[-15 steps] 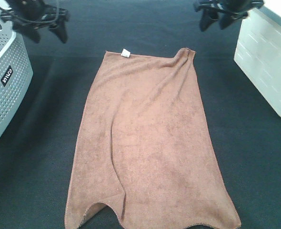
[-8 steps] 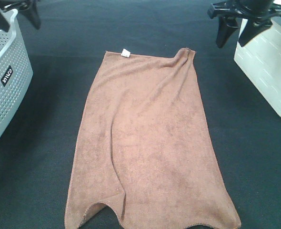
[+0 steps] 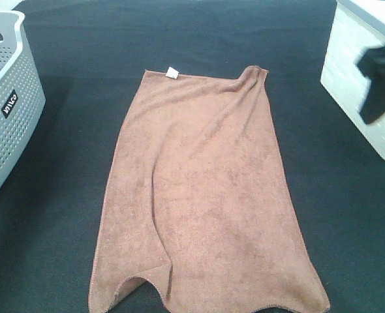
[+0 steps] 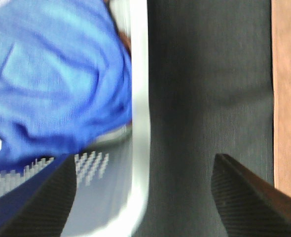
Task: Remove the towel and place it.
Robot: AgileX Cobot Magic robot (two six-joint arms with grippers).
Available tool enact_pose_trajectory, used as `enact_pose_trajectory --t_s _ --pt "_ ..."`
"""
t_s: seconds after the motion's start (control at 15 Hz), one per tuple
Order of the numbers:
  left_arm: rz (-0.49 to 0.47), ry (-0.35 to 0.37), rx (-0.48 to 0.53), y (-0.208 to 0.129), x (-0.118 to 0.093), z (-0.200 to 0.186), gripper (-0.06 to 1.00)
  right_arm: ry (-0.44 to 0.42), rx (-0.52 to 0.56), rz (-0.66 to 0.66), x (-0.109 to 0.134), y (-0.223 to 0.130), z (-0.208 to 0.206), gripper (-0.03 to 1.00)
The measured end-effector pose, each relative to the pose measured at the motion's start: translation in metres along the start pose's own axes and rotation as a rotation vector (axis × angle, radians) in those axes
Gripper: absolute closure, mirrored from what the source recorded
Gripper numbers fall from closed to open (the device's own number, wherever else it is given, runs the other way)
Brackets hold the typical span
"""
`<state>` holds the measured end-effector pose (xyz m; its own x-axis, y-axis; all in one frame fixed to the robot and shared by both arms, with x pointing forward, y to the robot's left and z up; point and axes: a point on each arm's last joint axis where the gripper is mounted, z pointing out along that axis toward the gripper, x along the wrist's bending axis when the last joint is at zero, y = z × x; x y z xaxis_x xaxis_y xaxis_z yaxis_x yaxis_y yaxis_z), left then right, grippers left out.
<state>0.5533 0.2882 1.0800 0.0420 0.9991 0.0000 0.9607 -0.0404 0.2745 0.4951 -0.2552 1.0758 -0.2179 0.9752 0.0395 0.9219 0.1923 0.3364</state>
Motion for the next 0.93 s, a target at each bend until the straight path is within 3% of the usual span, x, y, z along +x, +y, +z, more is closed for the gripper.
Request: enact_pose_trajectory --t_s 0.2,0.53,0.93 --pt "0.0 0.0 -0.086 -0.059 0.0 -0.019 0.23 -0.011 -0.104 -0.007 0.004 -0.058 -0.018 0.41" --pt "-0.027 -0.009 -0.135 -0.15 -0.001 -0.016 0.23 -0.016 -0.176 -0.009 0.008 -0.142 -0.015 0.41" --pt "-0.062 -0.014 -0.243 -0.219 -0.001 -0.015 0.23 -0.024 -0.341 -0.021 0.012 -0.182 -0.036 0.41"
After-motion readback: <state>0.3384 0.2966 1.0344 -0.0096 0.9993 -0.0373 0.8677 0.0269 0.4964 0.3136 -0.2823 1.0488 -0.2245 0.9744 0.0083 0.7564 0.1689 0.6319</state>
